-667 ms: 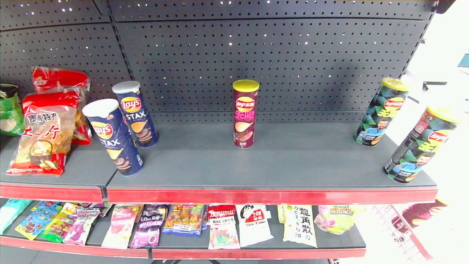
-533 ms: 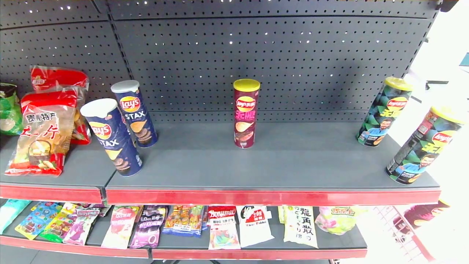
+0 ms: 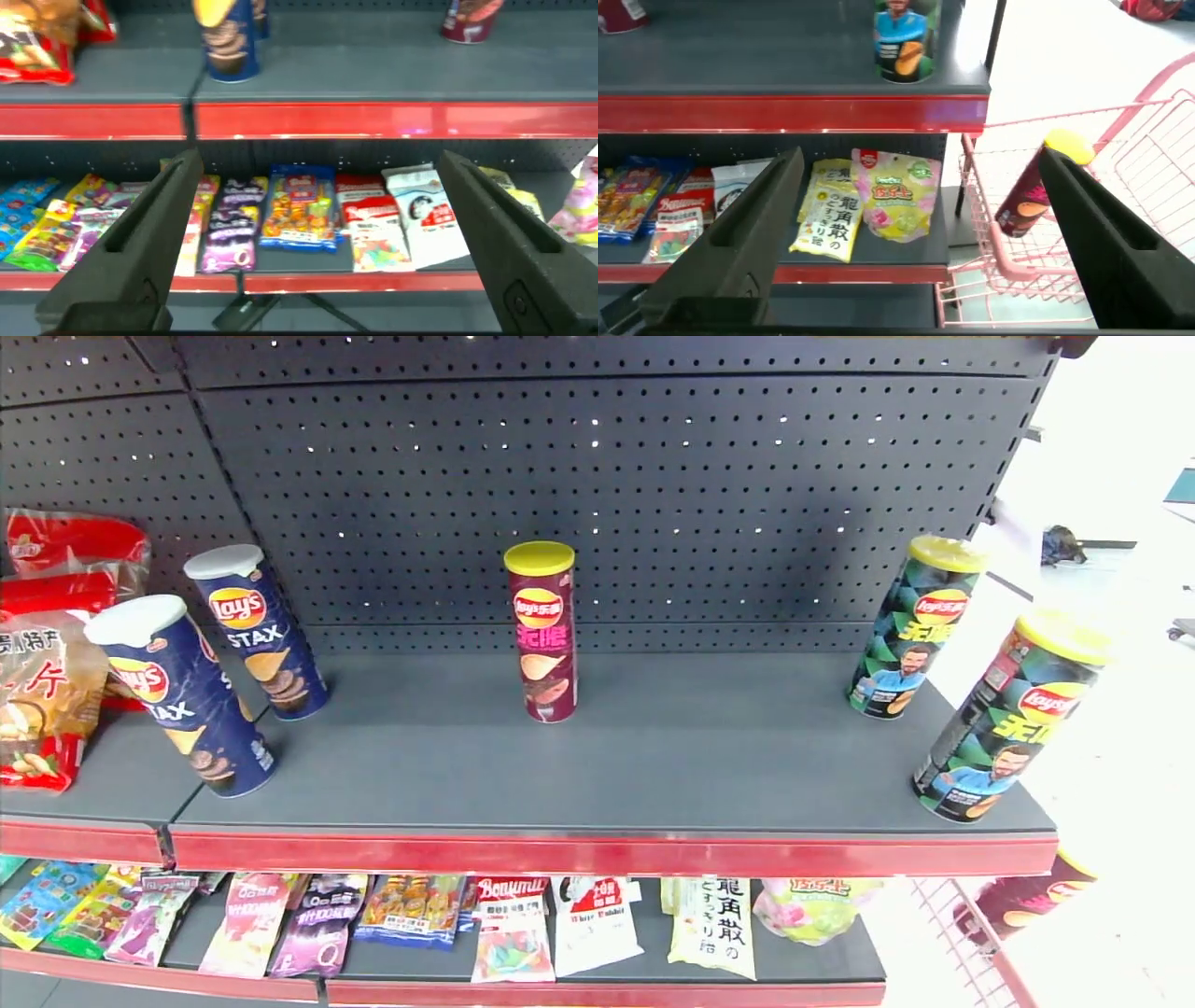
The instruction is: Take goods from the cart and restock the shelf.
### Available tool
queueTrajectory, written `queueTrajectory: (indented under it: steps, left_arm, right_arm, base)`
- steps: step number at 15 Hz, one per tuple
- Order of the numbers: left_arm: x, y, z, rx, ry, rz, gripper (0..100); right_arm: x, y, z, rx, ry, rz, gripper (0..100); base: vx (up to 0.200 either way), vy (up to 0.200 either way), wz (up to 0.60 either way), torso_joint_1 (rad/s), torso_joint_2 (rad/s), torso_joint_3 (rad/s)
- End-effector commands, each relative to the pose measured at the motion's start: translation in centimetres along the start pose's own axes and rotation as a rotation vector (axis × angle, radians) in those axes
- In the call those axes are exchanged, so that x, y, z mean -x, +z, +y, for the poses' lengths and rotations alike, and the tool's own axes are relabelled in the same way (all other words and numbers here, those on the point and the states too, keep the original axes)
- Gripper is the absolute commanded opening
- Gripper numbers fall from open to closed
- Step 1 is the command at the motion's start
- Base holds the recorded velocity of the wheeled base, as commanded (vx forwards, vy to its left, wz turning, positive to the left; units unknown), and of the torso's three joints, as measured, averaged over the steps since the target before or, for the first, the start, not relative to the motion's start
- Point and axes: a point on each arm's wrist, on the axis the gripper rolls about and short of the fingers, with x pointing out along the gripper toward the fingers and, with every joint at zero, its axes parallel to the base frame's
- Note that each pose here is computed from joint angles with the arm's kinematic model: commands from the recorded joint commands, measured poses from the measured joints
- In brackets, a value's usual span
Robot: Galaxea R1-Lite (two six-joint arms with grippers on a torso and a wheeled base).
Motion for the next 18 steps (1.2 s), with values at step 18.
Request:
queueTrajectory:
  steps: [18]
  left_arm:
    - [0.00, 0.01, 0.00, 0.001, 0.000, 0.000, 100]
  right_arm:
    - [-0.02, -0.04, 0.00, 0.000, 0.000, 0.002, 100]
  base:
    - [0.000, -0.056, -0.37, 0.002, 0.00, 0.002]
